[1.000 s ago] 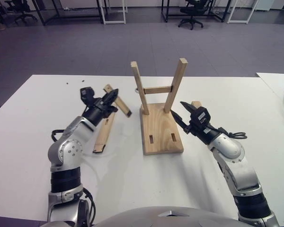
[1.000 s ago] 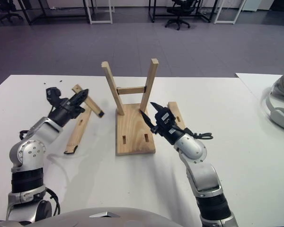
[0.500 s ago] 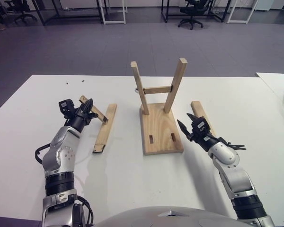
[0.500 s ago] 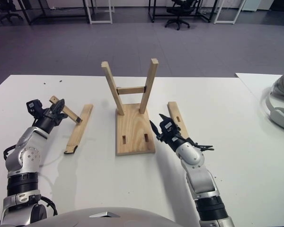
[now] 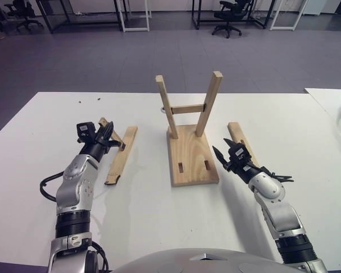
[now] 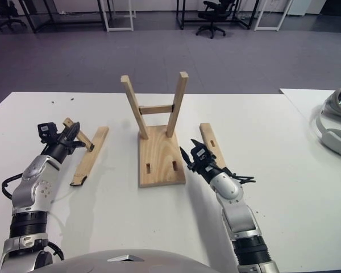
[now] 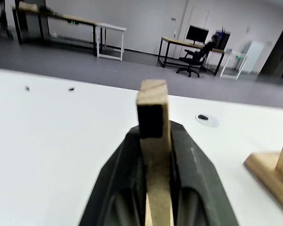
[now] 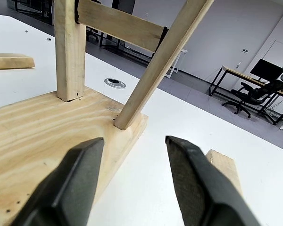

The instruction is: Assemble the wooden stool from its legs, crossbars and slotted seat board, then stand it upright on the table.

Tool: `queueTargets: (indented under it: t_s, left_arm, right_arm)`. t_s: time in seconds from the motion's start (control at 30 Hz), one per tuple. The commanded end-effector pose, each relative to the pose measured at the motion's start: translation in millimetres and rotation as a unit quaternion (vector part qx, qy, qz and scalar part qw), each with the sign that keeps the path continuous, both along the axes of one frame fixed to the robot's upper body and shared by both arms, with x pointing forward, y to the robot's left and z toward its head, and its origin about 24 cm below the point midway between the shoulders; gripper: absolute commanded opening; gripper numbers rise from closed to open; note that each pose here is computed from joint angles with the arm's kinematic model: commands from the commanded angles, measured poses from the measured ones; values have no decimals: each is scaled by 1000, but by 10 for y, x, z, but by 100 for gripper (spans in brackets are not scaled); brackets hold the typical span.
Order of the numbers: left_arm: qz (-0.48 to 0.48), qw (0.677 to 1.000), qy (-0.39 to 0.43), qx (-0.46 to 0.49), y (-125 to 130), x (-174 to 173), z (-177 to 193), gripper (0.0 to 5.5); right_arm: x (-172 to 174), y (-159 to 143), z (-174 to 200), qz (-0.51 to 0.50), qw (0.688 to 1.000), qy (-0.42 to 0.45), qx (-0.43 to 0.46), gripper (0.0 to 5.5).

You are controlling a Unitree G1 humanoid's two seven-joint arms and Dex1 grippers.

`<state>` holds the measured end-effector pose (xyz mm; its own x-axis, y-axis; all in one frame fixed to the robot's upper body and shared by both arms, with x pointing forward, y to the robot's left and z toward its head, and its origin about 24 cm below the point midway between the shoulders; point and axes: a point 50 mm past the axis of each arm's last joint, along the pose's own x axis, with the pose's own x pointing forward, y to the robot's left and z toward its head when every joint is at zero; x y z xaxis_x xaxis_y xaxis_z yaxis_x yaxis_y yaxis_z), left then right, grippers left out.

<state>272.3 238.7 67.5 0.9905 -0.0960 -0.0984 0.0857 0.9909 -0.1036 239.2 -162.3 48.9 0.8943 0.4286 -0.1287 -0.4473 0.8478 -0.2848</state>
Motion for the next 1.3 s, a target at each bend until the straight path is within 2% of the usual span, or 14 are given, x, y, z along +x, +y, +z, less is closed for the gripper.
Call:
queueTargets:
  t_s: [0.03,0.2,0.3,0.37,0.5,0.53,0.6,0.7,1.0,1.23,1.3]
  left_arm:
    - [-1,989,143,29,5,-334,-602,40]
    - [-11,978,205,27,-13,-567,-972,40]
    - [-18,976,215,39,-28,-581,-1053,40]
    - [-21,981,188,50,-10,-448,-929,40]
    - [-21,993,82,88,47,-108,-415,40]
    - [-30,994,55,92,39,-50,-286,77]
    - [-54,994,11,93,24,33,-30,105]
    - [-77,992,5,98,73,41,109,162]
    - [-115,971,182,100,241,-226,-105,313]
    - [-127,953,248,118,213,-370,-305,424]
    - [-128,951,252,124,206,-391,-333,424]
  right_arm:
    - [-22,10,-12,1,1000,-1,-12,243]
    - [-31,1,-26,5,1000,1,-22,243]
    - [-8,24,-23,10,1000,0,-25,243]
    - [23,43,-12,12,1000,-5,-26,243]
    - [64,68,2,9,1000,-12,-22,243]
    - [70,80,2,9,1000,-14,-21,243]
    - [72,96,-3,8,1000,-15,-18,243]
    - [66,95,-19,4,1000,-15,-17,243]
    - [44,123,-63,-2,1000,-10,-9,243]
    - [41,132,-93,-2,1000,-6,-10,243]
    - [38,139,-97,-1,1000,-6,-11,243]
